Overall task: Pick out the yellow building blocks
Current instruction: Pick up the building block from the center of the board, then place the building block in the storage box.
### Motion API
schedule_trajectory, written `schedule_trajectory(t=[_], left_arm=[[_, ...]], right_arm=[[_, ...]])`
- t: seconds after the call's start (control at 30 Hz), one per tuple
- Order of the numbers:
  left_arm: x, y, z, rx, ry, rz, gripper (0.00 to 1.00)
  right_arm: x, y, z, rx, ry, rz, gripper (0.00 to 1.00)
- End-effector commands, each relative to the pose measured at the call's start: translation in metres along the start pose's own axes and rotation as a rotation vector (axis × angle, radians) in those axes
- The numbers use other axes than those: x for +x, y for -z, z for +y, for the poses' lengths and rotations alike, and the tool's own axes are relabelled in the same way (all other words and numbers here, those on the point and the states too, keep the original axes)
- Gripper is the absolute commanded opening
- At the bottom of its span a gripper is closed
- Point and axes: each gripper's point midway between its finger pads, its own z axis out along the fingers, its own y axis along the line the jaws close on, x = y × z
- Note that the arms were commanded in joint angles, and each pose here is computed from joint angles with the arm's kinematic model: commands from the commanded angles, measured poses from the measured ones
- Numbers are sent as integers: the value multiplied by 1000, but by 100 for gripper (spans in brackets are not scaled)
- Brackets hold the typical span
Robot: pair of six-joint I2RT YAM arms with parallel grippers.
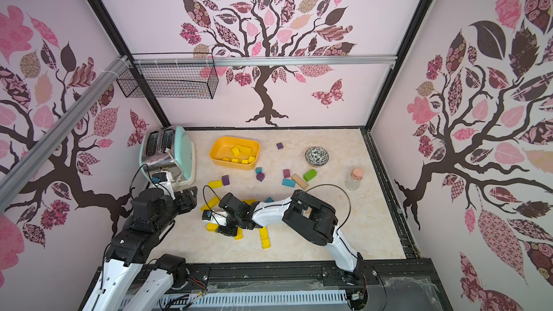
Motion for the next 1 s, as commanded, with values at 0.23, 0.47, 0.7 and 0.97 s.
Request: schedule_trajectory(t=[0.23, 0.47, 0.7, 0.97], left_arm=[[6, -13, 8, -47, -18, 26, 70], [14, -27, 4, -44, -43, 99, 69], [0, -49, -9, -24, -47, 101, 69], [-18, -81, -46, 5, -159, 103, 71]], right_arm=[[-51, 69, -21, 148, -58, -102, 29], [-47, 116, -53, 237, -110, -75, 30], [-36, 153, -136, 443, -242, -114, 31], [-25, 149, -222, 606, -318, -110, 31]])
